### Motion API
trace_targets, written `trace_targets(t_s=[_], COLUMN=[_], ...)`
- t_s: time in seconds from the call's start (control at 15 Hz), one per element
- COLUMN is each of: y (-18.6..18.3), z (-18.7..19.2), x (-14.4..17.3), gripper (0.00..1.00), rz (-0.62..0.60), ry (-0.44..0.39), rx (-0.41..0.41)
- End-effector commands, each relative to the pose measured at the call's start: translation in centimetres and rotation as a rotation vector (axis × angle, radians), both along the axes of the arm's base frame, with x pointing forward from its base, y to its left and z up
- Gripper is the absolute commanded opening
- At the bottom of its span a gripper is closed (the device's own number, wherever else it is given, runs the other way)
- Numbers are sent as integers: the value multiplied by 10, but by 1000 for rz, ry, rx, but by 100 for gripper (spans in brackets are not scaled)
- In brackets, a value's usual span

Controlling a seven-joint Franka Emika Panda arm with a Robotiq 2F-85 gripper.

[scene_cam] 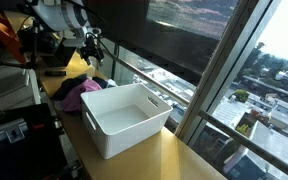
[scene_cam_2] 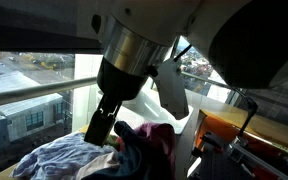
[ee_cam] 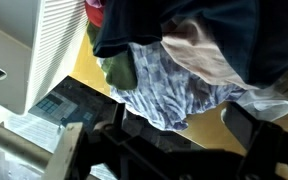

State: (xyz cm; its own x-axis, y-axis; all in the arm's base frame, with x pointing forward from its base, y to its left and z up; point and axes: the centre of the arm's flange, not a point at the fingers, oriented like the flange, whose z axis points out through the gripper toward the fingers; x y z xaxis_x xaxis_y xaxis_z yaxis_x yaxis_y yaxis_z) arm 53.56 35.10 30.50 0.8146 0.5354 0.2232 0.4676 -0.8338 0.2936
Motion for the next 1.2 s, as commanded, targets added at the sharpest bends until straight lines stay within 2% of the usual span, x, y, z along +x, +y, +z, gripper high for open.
trace_targets(t_s=[0.0, 0.27, 0.6, 0.67, 0.73, 0.8, 1.13], y=[30, 28, -9, -19, -27, -36, -59], z=[-53, -125, -206, -214, -220, -222, -206], x=[69, 110, 147, 153, 158, 164, 177], gripper=[100, 100, 100, 75, 74, 68, 31], rz=[-40, -105, -133, -131, -126, -120, -82], ry=[108, 270, 492, 528, 556, 580, 656], rx=[-57, -108, -106, -93, -80, -66, -34])
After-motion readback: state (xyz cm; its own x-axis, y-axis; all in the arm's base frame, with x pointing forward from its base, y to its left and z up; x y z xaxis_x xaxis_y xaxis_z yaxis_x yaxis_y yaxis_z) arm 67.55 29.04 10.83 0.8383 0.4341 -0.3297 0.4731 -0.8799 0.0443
